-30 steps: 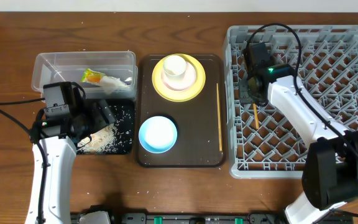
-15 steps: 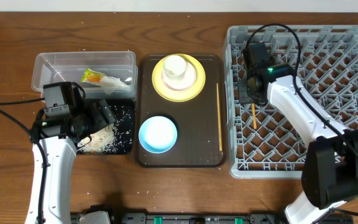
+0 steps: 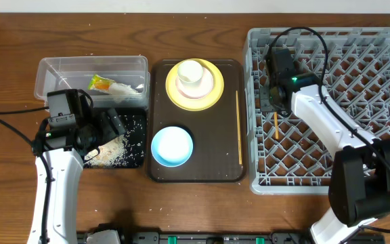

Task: Sort waste into correct bins and load items into the dishwasher rack
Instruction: 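Release the chopstick in the rack and lift right gripper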

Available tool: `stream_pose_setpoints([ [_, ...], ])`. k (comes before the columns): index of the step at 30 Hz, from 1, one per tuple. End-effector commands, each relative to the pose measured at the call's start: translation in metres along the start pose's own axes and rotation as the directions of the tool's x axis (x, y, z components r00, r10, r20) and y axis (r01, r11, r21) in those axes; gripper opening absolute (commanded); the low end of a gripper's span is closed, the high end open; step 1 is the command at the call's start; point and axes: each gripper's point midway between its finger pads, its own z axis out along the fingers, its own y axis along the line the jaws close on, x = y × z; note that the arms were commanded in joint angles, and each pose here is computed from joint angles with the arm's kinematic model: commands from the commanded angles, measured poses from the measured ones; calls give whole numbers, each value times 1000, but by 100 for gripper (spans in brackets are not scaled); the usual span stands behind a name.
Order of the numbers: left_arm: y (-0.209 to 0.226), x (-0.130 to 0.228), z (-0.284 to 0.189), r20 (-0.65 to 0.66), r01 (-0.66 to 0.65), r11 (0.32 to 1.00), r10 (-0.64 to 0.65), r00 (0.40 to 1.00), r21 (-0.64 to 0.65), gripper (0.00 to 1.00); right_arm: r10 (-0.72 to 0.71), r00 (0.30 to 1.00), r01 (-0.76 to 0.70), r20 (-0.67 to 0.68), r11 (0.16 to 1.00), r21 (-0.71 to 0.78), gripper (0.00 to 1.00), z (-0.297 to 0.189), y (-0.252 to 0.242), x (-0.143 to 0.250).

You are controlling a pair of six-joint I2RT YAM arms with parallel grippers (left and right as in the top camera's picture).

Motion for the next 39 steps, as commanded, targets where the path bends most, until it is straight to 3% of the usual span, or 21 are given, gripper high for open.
stream_pose_setpoints([
  [1,-1,-7,-4,20,-1,1000,1,1000,-1,95,-7,997,4,-77,1000,-30,7,14,5,27],
  [13,-1,-7,-4,19,-1,1000,1,1000,-1,95,-19,996,16,-82,999,-32,19,12,5,29],
  [21,-1,-7,-4,19,-1,1000,1,1000,-1,95,-25,1000,25,1,996,-80,24,-43,9,0],
  [29,-1,-7,-4,19,-1,1000,1,1000,-1,95,15,991,16,136,974,-225,27,-105,37,-17],
  [39,-1,-7,-4,20,-1,1000,1,1000,-1,95,-31,994,56,108,969,-242,26,-105,92,6],
])
